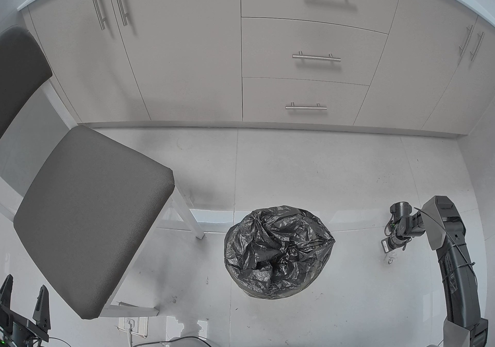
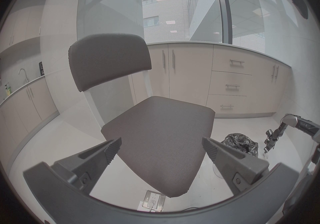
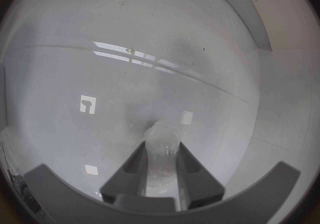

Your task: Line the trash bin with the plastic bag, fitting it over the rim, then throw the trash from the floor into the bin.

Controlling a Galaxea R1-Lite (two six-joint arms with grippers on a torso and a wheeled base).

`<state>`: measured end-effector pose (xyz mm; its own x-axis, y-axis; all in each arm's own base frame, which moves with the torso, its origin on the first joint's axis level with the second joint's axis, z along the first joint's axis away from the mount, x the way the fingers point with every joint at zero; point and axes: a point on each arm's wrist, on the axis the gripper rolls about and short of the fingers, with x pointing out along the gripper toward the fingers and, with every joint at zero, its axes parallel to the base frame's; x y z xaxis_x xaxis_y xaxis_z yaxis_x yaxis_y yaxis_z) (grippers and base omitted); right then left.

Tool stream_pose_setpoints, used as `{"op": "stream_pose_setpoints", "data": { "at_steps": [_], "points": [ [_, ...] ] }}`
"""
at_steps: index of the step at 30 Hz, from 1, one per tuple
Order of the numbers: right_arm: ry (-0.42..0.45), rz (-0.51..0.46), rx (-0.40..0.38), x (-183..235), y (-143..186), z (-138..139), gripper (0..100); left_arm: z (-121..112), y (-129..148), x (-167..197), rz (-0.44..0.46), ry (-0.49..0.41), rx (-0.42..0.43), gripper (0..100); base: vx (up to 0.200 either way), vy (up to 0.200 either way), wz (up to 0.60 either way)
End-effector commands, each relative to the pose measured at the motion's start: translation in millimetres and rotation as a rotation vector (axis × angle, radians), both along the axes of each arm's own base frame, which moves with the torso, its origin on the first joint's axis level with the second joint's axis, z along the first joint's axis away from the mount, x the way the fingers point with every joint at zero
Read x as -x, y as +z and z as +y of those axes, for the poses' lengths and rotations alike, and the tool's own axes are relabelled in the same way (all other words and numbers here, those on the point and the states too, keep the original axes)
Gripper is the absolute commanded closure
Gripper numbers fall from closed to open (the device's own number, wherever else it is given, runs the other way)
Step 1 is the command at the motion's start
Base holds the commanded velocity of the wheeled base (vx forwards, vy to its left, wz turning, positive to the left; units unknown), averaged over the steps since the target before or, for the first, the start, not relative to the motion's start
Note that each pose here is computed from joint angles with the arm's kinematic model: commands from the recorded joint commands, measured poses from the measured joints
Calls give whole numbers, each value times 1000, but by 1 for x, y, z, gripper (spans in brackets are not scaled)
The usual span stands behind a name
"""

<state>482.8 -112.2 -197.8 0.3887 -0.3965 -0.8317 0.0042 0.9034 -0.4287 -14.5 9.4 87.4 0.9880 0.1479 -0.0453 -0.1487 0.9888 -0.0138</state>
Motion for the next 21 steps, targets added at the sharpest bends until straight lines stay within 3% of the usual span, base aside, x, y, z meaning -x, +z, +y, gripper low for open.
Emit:
{"op": "stream_pose_setpoints", "data": {
  "at_steps": [1, 10, 14, 21],
  "points": [
    [-1, -2, 0, 0, 0, 0, 100, 0, -3, -1, 13, 1, -2, 0, 0, 0, 0],
    [-11, -26, -2, -4, 11, 0, 100, 0, -3, -1, 12, 1, -1, 0, 0, 0, 0],
    [-50, -130, -26, -23, 90, 11, 100, 0, -3, 0, 6, 1, 0, 0, 0, 0, 0],
    [-58, -168, -64, -24, 185, 40, 100, 0, -3, 0, 3, -1, 0, 0, 0, 0, 0]
  ]
}}
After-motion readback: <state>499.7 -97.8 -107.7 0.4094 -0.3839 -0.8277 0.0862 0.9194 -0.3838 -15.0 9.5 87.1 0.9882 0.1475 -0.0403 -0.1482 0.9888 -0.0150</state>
